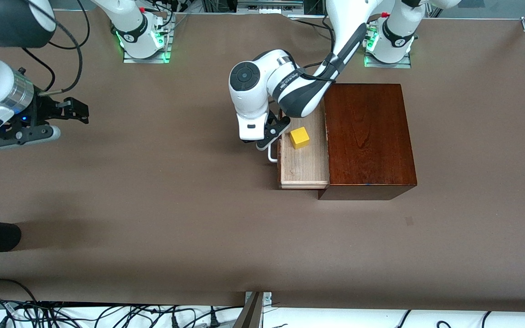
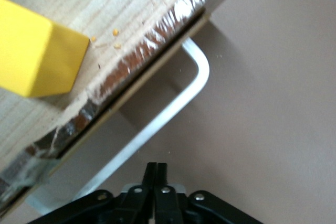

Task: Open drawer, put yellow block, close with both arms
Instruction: 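Push the drawer front shut with the left gripper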

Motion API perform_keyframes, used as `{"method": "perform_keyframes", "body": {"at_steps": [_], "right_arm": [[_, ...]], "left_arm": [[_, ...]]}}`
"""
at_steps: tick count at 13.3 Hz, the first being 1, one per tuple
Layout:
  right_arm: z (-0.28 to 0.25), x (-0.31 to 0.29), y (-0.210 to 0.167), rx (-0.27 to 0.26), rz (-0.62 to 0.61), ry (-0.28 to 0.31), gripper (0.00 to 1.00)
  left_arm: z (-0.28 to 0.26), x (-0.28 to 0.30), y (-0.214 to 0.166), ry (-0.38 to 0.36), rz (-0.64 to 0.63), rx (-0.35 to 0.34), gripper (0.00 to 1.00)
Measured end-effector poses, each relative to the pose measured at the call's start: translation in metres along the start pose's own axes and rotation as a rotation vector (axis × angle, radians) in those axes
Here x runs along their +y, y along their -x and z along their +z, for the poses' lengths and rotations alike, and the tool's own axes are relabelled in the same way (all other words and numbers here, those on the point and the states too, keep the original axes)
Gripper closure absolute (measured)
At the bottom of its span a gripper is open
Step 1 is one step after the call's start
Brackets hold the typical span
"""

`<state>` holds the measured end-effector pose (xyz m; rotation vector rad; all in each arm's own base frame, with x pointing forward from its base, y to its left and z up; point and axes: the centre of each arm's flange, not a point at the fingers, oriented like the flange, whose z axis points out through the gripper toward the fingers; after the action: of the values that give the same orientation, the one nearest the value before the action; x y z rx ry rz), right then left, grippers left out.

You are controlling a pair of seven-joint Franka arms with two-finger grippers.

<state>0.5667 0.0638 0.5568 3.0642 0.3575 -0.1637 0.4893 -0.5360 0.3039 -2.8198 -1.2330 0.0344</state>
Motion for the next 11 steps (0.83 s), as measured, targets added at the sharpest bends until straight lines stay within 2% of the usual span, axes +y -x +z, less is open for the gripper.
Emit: {"method": "perform_keyframes", "body": {"at_steps": [4, 7, 11], "right_arm": [[-0.014, -0.012, 0.015, 0.032, -0.017, -0.001, 0.0], [-0.016, -0.019, 0.014, 0.048, -0.016, -0.059, 0.0], [-0.017, -0.011, 0.015, 0.056, 0.001, -0.075, 0.0]], "left_arm": [[0.001, 0.001, -0.021, -0.007, -0.054, 0.021, 0.98], [-0.001, 0.0, -0.03, -0.022, -0.065, 0.032, 0.98], [-0.001, -0.02, -0.058, -0.101, -0.05, 0.056, 0.98]]}}
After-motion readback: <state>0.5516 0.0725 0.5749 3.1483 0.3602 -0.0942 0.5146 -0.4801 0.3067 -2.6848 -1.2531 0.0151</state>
